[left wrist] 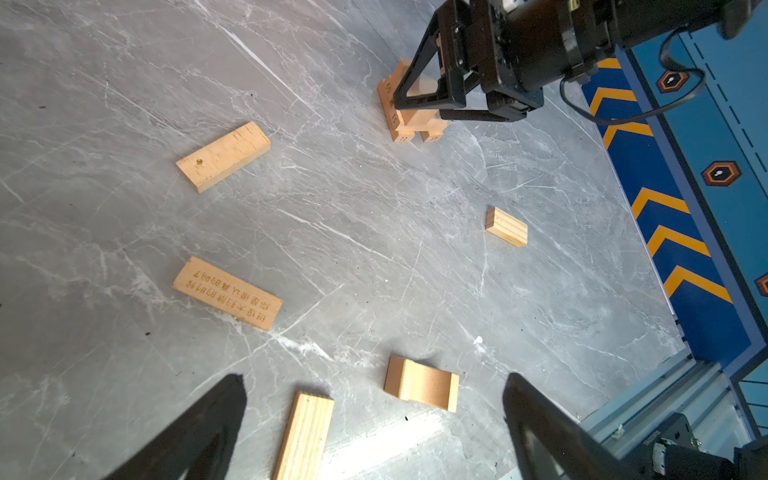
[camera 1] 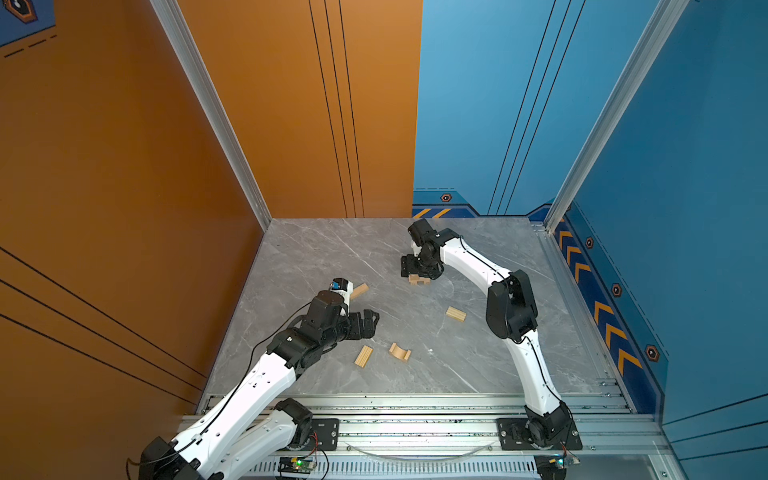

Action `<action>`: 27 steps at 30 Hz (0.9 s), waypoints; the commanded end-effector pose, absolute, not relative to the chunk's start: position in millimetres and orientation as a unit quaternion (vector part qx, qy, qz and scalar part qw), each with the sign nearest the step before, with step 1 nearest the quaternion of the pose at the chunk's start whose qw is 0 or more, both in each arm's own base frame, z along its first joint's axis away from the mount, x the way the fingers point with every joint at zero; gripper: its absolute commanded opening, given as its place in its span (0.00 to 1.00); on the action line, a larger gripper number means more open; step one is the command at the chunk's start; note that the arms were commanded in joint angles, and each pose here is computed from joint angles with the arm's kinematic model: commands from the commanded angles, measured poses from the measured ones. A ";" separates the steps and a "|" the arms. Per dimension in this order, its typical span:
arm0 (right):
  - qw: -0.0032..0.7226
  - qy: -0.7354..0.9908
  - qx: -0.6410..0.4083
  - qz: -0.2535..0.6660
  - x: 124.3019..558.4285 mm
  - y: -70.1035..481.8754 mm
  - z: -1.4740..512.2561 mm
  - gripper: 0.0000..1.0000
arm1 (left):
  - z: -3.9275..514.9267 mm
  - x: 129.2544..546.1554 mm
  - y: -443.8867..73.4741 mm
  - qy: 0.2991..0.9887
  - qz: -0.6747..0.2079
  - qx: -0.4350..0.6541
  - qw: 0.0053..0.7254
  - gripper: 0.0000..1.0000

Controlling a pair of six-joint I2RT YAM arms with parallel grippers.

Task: Build the wood block tower
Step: 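Open the right gripper and raise it above the placed arch block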

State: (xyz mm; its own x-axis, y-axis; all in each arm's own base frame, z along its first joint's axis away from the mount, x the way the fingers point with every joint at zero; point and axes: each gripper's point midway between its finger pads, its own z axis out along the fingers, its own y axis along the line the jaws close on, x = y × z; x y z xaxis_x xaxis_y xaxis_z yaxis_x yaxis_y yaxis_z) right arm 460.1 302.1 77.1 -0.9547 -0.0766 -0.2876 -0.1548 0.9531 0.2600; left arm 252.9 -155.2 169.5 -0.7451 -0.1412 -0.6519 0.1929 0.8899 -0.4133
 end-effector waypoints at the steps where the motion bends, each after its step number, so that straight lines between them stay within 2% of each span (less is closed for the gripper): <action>1: 0.137 0.977 -0.054 0.152 460.3 306.3 78.0 0.82 | 175.6 254.8 -154.2 0.903 -0.226 0.023 0.365 0.98; 27: 0.132 0.975 -0.057 0.169 458.5 322.0 78.4 0.83 | 172.5 250.3 -148.8 0.902 -0.224 0.016 0.368 0.98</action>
State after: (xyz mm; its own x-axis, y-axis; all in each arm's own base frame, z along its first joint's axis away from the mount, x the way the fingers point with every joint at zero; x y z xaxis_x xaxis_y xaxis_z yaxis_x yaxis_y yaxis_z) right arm 457.5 313.4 79.4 -0.9569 -0.0750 -0.2807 -0.1604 0.9419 0.2951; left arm 252.4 -153.5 175.1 -0.7313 -0.1498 -0.6654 0.1963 0.8880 -0.4157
